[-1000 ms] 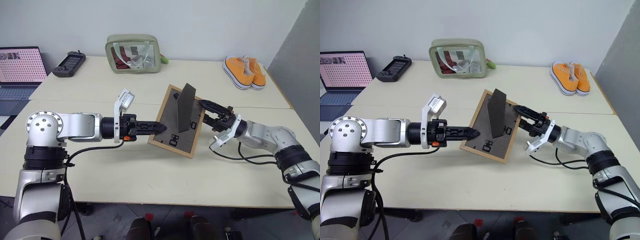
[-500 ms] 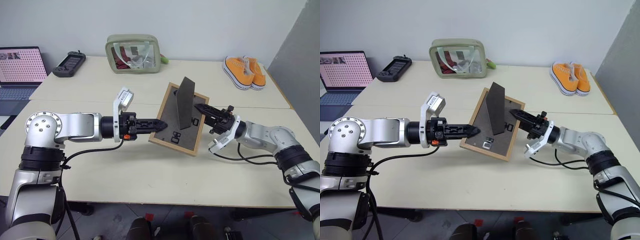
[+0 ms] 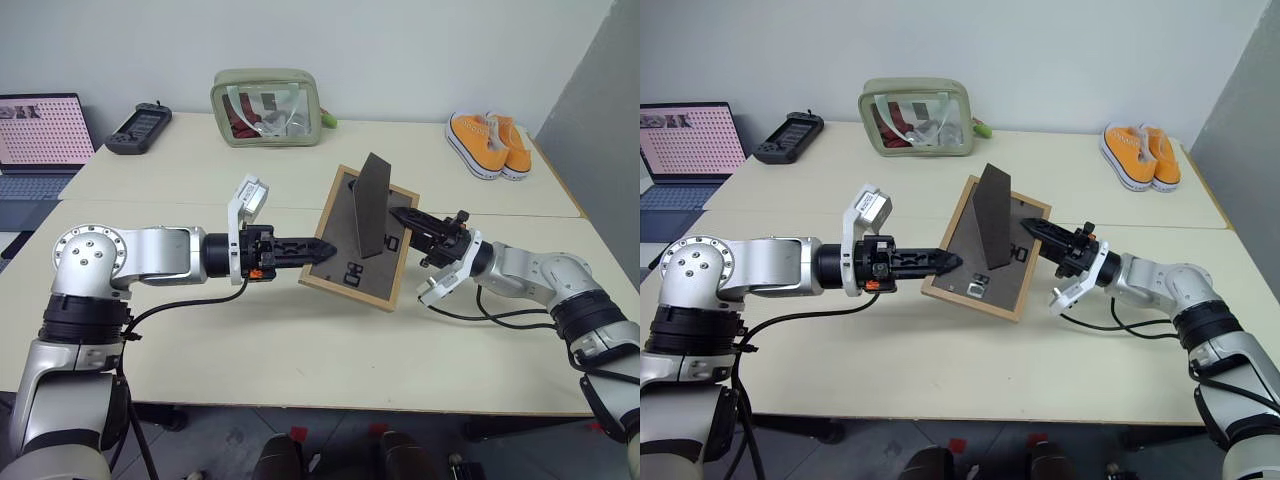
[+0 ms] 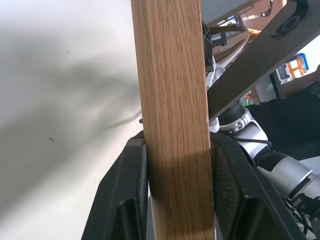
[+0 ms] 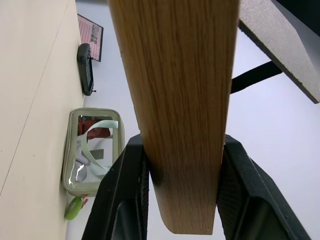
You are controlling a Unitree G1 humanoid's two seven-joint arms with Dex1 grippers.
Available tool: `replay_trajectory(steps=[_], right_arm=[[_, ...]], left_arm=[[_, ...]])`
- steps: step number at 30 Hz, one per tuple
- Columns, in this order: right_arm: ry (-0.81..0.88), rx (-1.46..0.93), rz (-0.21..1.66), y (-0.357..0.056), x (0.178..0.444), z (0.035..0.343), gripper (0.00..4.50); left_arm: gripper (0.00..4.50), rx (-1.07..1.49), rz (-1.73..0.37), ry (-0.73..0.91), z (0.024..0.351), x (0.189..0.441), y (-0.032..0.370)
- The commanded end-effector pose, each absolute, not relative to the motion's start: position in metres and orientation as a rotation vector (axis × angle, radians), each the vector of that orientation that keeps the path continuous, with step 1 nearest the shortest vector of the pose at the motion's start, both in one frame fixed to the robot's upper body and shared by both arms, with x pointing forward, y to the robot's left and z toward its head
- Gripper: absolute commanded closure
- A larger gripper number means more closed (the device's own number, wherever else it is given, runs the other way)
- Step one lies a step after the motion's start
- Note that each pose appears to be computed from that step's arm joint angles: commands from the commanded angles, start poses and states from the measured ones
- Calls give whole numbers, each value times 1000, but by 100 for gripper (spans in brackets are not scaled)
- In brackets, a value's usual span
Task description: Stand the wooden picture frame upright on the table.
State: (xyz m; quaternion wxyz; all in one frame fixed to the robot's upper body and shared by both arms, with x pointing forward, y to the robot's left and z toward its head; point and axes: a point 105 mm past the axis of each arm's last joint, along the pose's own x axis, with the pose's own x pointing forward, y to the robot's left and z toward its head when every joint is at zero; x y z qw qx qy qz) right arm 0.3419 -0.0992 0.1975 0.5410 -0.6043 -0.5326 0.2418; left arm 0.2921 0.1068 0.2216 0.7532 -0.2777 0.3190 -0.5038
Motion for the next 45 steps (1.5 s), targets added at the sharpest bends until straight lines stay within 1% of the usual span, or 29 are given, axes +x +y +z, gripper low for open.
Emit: replay_trajectory(steps=[1, 2, 4, 7, 10, 12, 14, 16, 19, 20, 22, 24, 28, 30, 32, 35, 38, 42, 45], right_arm=[[-1339, -1397, 562, -92, 334, 211, 315], [-1339, -1398, 562, -92, 334, 211, 315], [-1338, -1398, 564, -92, 334, 211, 315], [-1335, -1398, 565, -92, 334, 211, 315], [-1324, -1392, 562, -93, 335, 213, 315], [-1319, -1387, 564, -93, 335, 213, 315], [-1309, -1386, 572, -94, 336, 212, 315], [-1288, -1386, 577, -96, 338, 212, 315], [-1249, -1381, 584, -101, 341, 210, 315], [-1234, -1376, 588, -102, 343, 210, 315], [-1198, -1335, 583, -105, 347, 211, 315], [-1149, -1266, 581, -105, 353, 215, 315], [-1058, -1142, 621, -101, 362, 219, 315], [-1005, -1024, 656, -94, 364, 223, 315], [-916, -887, 711, -86, 368, 223, 315], [-766, -628, 809, -69, 371, 224, 315], [-616, -425, 928, -57, 369, 215, 315], [-447, -282, 1020, -51, 364, 195, 315], [-363, -205, 1132, -43, 349, 177, 315]], left_arm=[[250, -582, -1060, 647, 228, 297, 108], [241, -592, -1055, 644, 228, 298, 109], [196, -594, -1049, 643, 228, 299, 109], [141, -578, -1041, 644, 226, 299, 109], [86, -535, -1038, 600, 229, 299, 110], [86, -486, -1031, 522, 236, 302, 113], [86, -397, -991, 390, 245, 309, 119], [86, -313, -941, 222, 260, 313, 128], [86, -258, -917, -5, 291, 307, 142], [86, -254, -900, -59, 299, 304, 147], [86, -206, -838, -115, 302, 299, 157], [86, -111, -782, -122, 291, 290, 160], [86, 27, -718, -80, 259, 271, 165], [86, 22, -657, -53, 243, 265, 175], [86, 2, -598, -43, 234, 261, 185], [86, 3, -535, -45, 228, 257, 194], [86, -7, -509, -65, 231, 255, 197], [86, 0, -497, -76, 234, 254, 200], [86, 21, -495, -63, 232, 250, 202]])
